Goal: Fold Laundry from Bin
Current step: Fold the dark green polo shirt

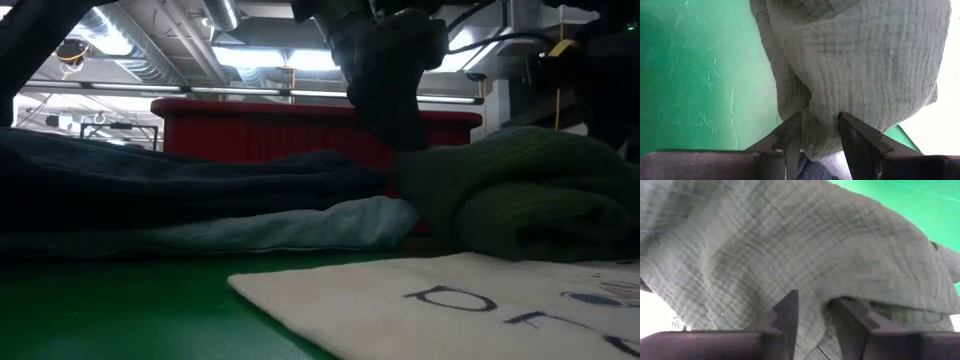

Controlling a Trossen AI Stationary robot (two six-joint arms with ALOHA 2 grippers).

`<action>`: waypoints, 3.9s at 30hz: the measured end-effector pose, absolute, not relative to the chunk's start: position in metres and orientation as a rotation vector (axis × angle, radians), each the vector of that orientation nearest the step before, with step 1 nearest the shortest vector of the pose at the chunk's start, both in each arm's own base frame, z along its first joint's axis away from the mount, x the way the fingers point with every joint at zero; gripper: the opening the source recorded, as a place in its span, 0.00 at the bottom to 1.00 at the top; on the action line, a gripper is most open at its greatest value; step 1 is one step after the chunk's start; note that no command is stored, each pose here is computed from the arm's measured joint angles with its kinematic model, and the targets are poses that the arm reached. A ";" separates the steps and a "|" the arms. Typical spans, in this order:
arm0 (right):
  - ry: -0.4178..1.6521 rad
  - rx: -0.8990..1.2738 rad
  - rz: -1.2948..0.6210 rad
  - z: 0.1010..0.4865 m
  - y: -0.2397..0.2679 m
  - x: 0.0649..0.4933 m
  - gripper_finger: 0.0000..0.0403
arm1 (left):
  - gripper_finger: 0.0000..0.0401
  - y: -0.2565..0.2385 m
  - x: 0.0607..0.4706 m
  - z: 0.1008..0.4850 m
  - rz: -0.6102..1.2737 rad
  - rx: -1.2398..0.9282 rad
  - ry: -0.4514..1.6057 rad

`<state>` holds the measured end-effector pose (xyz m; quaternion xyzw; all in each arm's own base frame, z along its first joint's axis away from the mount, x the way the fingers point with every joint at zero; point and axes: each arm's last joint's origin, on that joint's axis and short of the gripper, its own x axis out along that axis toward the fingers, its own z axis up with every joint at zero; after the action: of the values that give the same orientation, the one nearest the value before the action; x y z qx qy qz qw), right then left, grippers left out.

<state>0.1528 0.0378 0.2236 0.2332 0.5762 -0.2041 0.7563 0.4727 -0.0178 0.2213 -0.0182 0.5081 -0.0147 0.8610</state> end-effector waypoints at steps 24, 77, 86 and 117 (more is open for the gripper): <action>1.432 0.453 -0.716 0.232 0.029 0.127 0.02 | 0.31 -0.014 0.465 0.218 0.099 0.007 1.148; 1.491 0.379 -0.767 0.257 0.026 0.117 0.39 | 0.31 -0.010 0.463 0.199 0.123 0.018 1.148; 1.377 0.399 -0.742 0.282 0.025 0.121 0.39 | 0.31 -0.010 0.466 0.220 0.123 0.018 1.130; 1.389 0.812 -0.500 0.253 0.086 0.126 0.39 | 0.31 -0.095 0.471 0.252 -0.050 0.057 0.958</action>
<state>0.1260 0.0855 0.2533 0.3598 0.6152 -0.2212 0.6656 0.4706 -0.0947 0.2523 0.0275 0.4609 -0.0240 0.8867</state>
